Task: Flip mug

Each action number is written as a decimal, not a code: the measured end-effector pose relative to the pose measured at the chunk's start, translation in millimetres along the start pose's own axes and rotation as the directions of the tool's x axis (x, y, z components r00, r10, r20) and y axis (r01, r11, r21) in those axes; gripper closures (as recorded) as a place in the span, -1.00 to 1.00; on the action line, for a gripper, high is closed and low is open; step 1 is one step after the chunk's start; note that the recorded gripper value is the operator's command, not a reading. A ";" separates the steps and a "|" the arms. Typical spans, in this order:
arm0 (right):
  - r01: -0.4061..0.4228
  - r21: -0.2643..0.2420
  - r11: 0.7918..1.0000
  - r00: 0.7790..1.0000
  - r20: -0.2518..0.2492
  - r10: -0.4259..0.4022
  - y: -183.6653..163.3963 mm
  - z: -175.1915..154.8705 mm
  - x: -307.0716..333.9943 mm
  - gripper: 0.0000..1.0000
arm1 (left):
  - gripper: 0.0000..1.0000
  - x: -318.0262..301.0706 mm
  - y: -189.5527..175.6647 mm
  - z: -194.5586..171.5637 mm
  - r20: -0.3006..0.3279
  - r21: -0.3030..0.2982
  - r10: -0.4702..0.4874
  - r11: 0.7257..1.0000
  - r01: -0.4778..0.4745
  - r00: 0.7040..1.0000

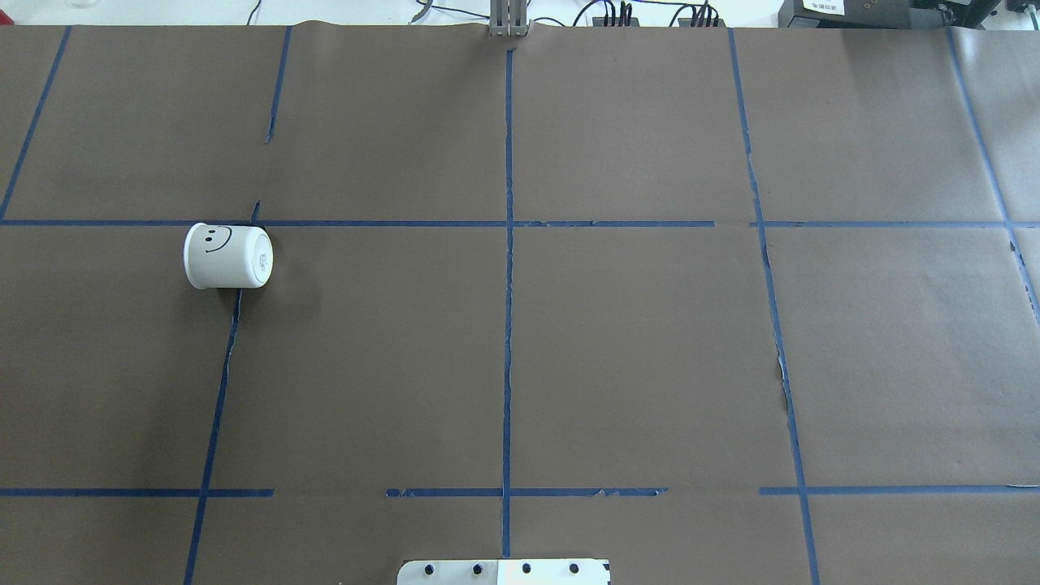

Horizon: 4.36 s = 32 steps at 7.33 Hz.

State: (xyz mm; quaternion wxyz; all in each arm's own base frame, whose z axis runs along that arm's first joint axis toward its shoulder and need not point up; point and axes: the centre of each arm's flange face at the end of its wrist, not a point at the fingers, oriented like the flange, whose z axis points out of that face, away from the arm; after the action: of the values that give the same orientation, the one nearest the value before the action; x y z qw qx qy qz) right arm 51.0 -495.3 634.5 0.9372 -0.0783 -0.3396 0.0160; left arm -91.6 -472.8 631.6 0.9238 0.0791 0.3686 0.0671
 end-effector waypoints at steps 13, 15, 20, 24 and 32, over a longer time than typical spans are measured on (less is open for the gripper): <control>0.000 0.000 1.000 1.000 0.000 0.000 0.1 0.1 0.1 -1.00 | -1.00 201.9 -60.3 103.0 -0.268 0.181 -0.130 0.966 0.182 0.955; 0.000 0.000 1.000 1.000 0.000 0.000 0.0 0.0 0.0 -1.00 | -1.00 255.8 -29.8 125.3 -0.445 0.220 -0.163 0.933 0.284 0.880; 0.000 0.000 1.000 1.000 0.000 0.000 0.0 0.0 0.0 -1.00 | -1.00 311.1 -20.0 187.1 -0.693 0.303 -0.114 0.849 0.432 0.712; 0.000 0.000 1.000 1.000 0.000 0.000 0.1 0.1 0.1 -1.00 | 1.00 350.9 -29.1 210.8 -0.776 0.239 -0.140 0.838 0.492 0.615; 0.000 -0.001 1.000 1.000 0.000 0.000 0.3 0.3 0.3 -1.00 | 1.00 462.8 -114.1 148.5 -0.867 0.049 -0.243 0.827 0.560 0.435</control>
State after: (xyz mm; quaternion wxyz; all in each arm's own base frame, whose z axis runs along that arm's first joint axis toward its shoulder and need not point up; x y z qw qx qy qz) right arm 51.0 -494.9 634.9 0.9371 -0.0787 -0.3396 0.0161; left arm 351.4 -514.4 405.2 0.5957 0.0992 0.7736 -0.1919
